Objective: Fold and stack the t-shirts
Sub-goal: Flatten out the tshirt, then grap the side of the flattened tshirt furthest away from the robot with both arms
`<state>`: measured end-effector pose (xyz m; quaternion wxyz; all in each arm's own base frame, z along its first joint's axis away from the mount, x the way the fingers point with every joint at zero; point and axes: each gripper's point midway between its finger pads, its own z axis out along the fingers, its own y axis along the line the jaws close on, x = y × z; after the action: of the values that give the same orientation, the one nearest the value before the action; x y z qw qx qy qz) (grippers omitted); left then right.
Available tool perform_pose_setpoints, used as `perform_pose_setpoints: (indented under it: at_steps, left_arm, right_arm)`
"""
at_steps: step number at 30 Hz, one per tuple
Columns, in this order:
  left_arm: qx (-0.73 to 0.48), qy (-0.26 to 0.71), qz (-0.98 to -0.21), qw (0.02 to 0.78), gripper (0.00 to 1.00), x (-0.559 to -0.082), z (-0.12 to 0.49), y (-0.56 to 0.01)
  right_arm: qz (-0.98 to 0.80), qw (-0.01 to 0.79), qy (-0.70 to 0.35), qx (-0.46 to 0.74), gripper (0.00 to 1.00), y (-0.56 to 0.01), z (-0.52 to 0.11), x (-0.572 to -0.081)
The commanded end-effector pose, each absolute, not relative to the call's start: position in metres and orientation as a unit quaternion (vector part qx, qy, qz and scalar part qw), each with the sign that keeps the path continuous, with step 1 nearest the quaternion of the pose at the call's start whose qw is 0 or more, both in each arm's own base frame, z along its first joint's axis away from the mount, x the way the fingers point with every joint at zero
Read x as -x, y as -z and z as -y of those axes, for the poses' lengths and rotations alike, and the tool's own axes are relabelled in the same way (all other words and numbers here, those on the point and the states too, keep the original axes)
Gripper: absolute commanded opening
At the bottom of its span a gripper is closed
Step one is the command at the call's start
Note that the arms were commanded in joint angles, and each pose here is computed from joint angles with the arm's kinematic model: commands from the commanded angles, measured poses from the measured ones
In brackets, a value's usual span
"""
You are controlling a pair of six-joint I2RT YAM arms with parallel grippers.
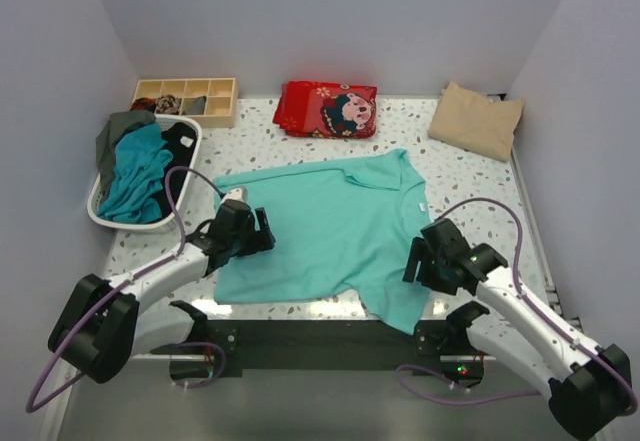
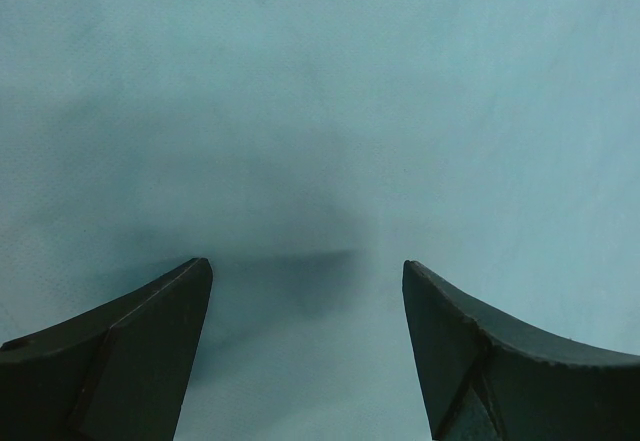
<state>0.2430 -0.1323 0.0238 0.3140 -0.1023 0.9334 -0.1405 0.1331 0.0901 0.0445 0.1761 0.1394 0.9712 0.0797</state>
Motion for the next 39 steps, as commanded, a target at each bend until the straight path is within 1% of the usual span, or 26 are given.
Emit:
perform_pose_setpoints:
  at_steps: [1, 3, 5, 6, 8, 9, 10, 11, 12, 13, 14, 15, 16, 17, 18, 19, 21, 23, 24, 26, 27, 30, 31, 34, 35, 39]
  left_arm:
    - [0.110, 0.102, -0.964, 0.219, 0.82, -0.187, 0.117, 0.007]
    - [0.099, 0.117, -0.952, 0.263, 0.83, -0.206, 0.123, -0.013]
    - [0.092, 0.098, -0.941, 0.312, 0.84, -0.228, 0.118, -0.034]
    - [0.093, 0.102, -0.929, 0.344, 0.85, -0.248, 0.123, -0.058]
    - [0.088, 0.071, -0.919, 0.378, 0.87, -0.271, 0.118, -0.076]
    - [0.094, 0.071, -0.907, 0.404, 0.88, -0.291, 0.122, -0.102]
    - [0.104, 0.047, -0.901, 0.419, 0.95, -0.302, 0.116, -0.111]
    - [0.105, 0.027, -0.903, 0.417, 1.00, -0.312, 0.115, -0.109]
    - [0.115, 0.021, -0.894, 0.432, 1.00, -0.327, 0.116, -0.127]
    - [0.116, 0.002, -0.896, 0.428, 1.00, -0.336, 0.112, -0.122]
    - [0.118, -0.006, -0.894, 0.432, 1.00, -0.346, 0.106, -0.123]
    - [0.126, 0.003, -0.885, 0.448, 1.00, -0.360, 0.105, -0.129]
    - [0.120, 0.023, -0.893, 0.433, 1.00, -0.366, 0.110, -0.118]
    - [0.146, 0.029, -0.891, 0.429, 1.00, -0.377, 0.092, -0.115]
    - [0.163, 0.041, -0.887, 0.429, 1.00, -0.386, 0.085, -0.113]
    - [0.173, 0.052, -0.892, 0.414, 1.00, -0.389, 0.080, -0.102]
    - [0.200, 0.042, -0.886, 0.415, 1.00, -0.396, 0.060, -0.098]
    - [0.210, 0.024, -0.886, 0.412, 1.00, -0.398, 0.050, -0.092]
    - [0.216, 0.016, -0.887, 0.409, 1.00, -0.398, 0.047, -0.089]
    - [0.232, -0.008, -0.887, 0.400, 1.00, -0.395, 0.038, -0.082]
    - [0.237, -0.011, -0.887, 0.397, 1.00, -0.393, 0.036, -0.078]
    - [0.246, -0.005, -0.887, 0.390, 1.00, -0.391, 0.033, -0.069]
    - [0.249, 0.000, -0.887, 0.389, 1.00, -0.392, 0.033, -0.067]
    - [0.255, -0.005, -0.887, 0.384, 1.00, -0.393, 0.025, -0.063]
    - [0.259, -0.005, -0.887, 0.383, 1.00, -0.393, 0.021, -0.063]
    - [0.271, 0.010, -0.882, 0.385, 1.00, -0.391, 0.013, -0.061]
  right_arm:
    - [-0.962, 0.199, -0.045, -0.180, 0.75, -0.057, -0.073, -0.133]
    - [-0.953, 0.235, -0.077, -0.174, 0.76, -0.071, -0.087, -0.156]
    - [-0.947, 0.270, -0.098, -0.146, 0.77, -0.087, -0.099, -0.180]
    - [-0.943, 0.287, -0.101, -0.136, 0.77, -0.091, -0.106, -0.197]
    - [-0.935, 0.327, -0.075, -0.119, 0.81, -0.109, -0.104, -0.225]
    - [-0.929, 0.346, -0.070, -0.112, 0.83, -0.117, -0.107, -0.240]
    - [-0.931, 0.350, -0.033, -0.097, 0.84, -0.114, -0.102, -0.254]
    - [-0.923, 0.373, -0.037, -0.089, 0.84, -0.131, -0.108, -0.272]
    - [-0.917, 0.389, -0.038, -0.083, 0.84, -0.138, -0.112, -0.288]
    - [-0.915, 0.396, -0.032, -0.072, 0.84, -0.143, -0.117, -0.306]
    - [-0.914, 0.395, -0.048, -0.073, 0.84, -0.144, -0.118, -0.319]
    - [-0.908, 0.406, -0.068, -0.075, 0.84, -0.150, -0.123, -0.336]
    - [-0.902, 0.416, -0.082, -0.081, 0.83, -0.160, -0.123, -0.352]
    - [-0.910, 0.394, -0.095, -0.085, 0.82, -0.145, -0.122, -0.364]
    - [-0.908, 0.397, -0.106, -0.086, 0.81, -0.147, -0.123, -0.376]
    - [-0.904, 0.404, -0.114, -0.083, 0.81, -0.154, -0.124, -0.390]
    - [-0.912, 0.384, -0.119, -0.077, 0.81, -0.139, -0.124, -0.407]
    - [-0.909, 0.390, -0.121, -0.086, 0.81, -0.145, -0.116, -0.427]
    - [-0.916, 0.368, -0.142, -0.081, 0.79, -0.131, -0.120, -0.432]
    - [-0.913, 0.362, -0.161, -0.100, 0.78, -0.130, -0.110, -0.447]
    - [-0.915, 0.343, -0.187, -0.099, 0.77, -0.120, -0.114, -0.451]
    - [-0.905, 0.324, -0.240, -0.132, 0.68, -0.104, -0.106, -0.466]
    - [-0.903, 0.311, -0.264, -0.136, 0.65, -0.099, -0.110, -0.464]
    - [-0.898, 0.305, -0.286, -0.136, 0.62, -0.095, -0.108, -0.470]
    - [-0.900, 0.304, -0.282, -0.136, 0.60, -0.092, -0.107, -0.470]
    - [-0.900, 0.301, -0.287, -0.130, 0.57, -0.091, -0.108, -0.468]
